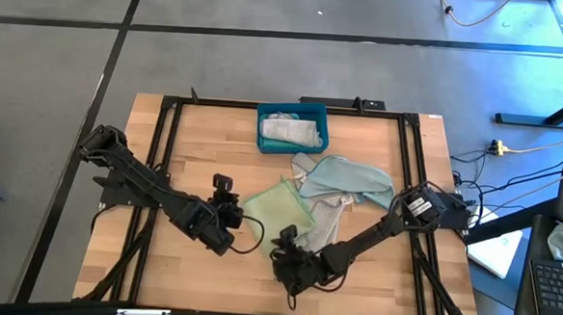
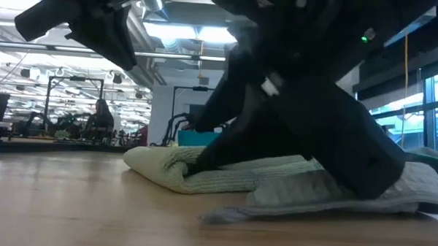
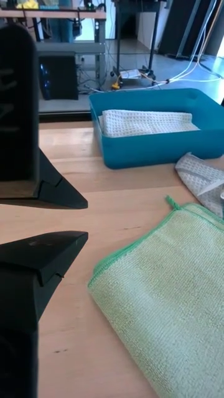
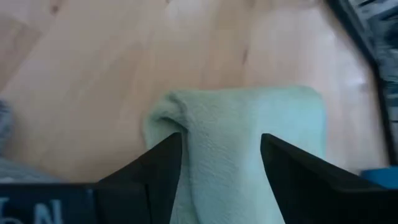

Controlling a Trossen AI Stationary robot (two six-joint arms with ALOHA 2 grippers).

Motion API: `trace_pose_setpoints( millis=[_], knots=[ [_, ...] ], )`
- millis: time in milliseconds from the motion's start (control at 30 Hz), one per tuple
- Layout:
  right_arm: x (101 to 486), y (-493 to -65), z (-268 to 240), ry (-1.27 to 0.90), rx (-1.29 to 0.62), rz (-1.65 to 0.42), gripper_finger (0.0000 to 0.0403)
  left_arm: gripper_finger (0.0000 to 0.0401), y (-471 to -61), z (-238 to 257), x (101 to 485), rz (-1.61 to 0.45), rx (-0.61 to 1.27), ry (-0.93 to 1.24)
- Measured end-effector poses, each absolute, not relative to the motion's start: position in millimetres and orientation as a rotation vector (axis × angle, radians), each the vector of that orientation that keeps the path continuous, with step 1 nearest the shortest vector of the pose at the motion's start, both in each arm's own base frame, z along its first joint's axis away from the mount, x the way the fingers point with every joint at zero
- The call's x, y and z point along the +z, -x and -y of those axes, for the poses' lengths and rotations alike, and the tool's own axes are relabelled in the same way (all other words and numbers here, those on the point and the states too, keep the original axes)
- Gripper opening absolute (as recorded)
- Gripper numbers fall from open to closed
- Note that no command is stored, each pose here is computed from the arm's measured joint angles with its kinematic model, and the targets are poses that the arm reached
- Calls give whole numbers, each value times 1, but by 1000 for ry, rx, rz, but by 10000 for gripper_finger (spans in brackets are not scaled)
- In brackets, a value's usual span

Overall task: Fold microfiber towels
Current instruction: Put the folded green towel into the blue bin

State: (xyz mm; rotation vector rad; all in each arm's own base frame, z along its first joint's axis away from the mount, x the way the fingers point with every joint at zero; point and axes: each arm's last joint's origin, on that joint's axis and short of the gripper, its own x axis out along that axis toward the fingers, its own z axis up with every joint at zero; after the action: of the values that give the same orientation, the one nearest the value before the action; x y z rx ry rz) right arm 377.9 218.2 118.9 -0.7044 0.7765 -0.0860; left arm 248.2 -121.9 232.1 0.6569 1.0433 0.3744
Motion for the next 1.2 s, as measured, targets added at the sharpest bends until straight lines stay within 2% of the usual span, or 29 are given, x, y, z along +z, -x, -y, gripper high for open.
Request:
trace_pose_setpoints(
  millis=[300, 400, 600, 967, 1200],
  knots=[
    [119, -379, -216, 726, -89, -779, 219, 60, -248, 122, 232, -1043, 375, -658],
    [119, -379, -216, 717, -83, -782, 208, 60, -248, 122, 232, -1043, 375, -657],
    [111, -384, -211, 649, -86, -791, 150, 60, -248, 122, 232, -1043, 375, -658],
    [111, -385, -217, 736, -34, -762, 16, 60, -248, 122, 232, -1041, 377, -659],
    [128, -395, -225, 804, 1, -714, 15, 60, -248, 122, 232, -1041, 378, -660]
  ],
)
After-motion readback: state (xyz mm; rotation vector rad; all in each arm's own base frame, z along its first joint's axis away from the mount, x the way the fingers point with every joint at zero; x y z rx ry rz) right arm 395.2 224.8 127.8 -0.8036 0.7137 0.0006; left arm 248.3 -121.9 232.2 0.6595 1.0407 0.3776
